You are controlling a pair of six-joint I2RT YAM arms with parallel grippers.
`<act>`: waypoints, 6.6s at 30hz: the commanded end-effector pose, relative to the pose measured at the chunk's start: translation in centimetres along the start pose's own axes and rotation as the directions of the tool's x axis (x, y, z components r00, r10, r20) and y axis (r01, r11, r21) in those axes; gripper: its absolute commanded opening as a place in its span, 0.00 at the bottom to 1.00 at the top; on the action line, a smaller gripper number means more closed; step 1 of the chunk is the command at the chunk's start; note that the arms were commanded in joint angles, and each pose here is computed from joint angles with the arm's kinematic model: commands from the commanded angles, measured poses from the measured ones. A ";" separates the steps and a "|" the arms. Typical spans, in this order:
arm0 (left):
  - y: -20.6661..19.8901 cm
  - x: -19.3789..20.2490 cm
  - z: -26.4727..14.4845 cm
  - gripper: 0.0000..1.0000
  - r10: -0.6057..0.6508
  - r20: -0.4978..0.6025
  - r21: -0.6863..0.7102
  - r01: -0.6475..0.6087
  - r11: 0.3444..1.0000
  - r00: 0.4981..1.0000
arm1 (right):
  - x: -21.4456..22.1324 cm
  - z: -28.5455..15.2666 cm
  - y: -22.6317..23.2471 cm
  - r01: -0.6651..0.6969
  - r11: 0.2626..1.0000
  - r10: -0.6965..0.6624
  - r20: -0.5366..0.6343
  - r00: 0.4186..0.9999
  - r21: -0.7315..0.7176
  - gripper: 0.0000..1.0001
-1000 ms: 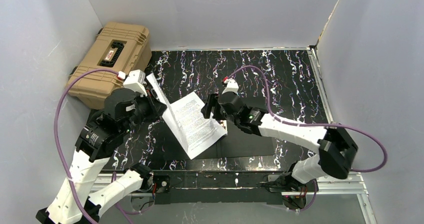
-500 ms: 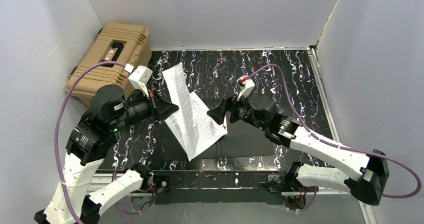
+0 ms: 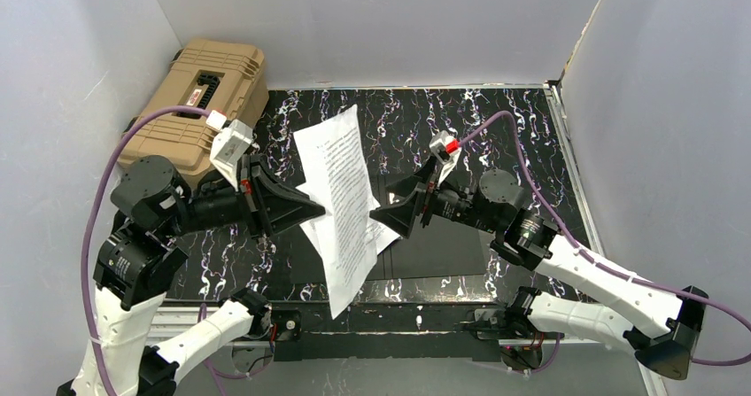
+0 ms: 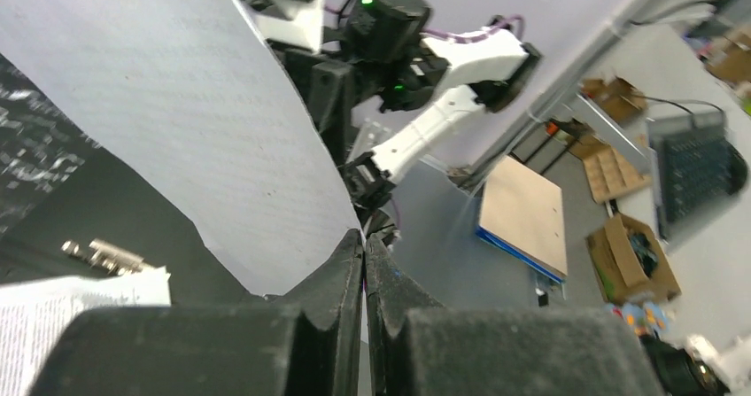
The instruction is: Put the files into the folder
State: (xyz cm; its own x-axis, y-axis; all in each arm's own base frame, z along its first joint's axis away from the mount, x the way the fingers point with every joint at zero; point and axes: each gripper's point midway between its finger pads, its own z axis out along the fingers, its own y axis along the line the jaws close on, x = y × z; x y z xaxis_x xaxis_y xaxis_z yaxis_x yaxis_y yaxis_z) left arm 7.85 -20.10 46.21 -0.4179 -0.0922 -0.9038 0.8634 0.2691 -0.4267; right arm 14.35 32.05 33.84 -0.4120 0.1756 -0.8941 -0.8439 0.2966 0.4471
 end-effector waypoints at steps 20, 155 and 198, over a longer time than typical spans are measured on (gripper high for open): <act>-5.3 -1.0 -1.7 0.00 0.147 0.049 0.241 -0.154 0.958 0.988 | -6.3 -6.1 14.0 0.197 0.746 -0.059 0.232 0.971 -0.636 0.90; 20.9 32.1 18.3 0.96 -0.810 -0.134 -0.664 0.555 0.501 0.571 | 2.6 -12.7 -17.3 0.011 0.569 0.242 -0.180 0.953 0.822 0.01; 27.7 33.0 3.2 0.98 -0.638 -0.053 -0.950 0.159 0.270 0.768 | 5.2 -9.0 -18.9 -0.254 0.664 0.437 -0.089 0.895 0.704 0.01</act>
State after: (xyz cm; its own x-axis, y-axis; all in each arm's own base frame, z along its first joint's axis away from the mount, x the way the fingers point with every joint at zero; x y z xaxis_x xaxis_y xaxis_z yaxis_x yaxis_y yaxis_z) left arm 18.85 -22.24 5.34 -0.8942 -0.1860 -0.4071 -0.0612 0.9518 -0.3005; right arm 24.53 17.81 20.16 -0.7529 0.1643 -0.6373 -0.1870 0.8750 0.4465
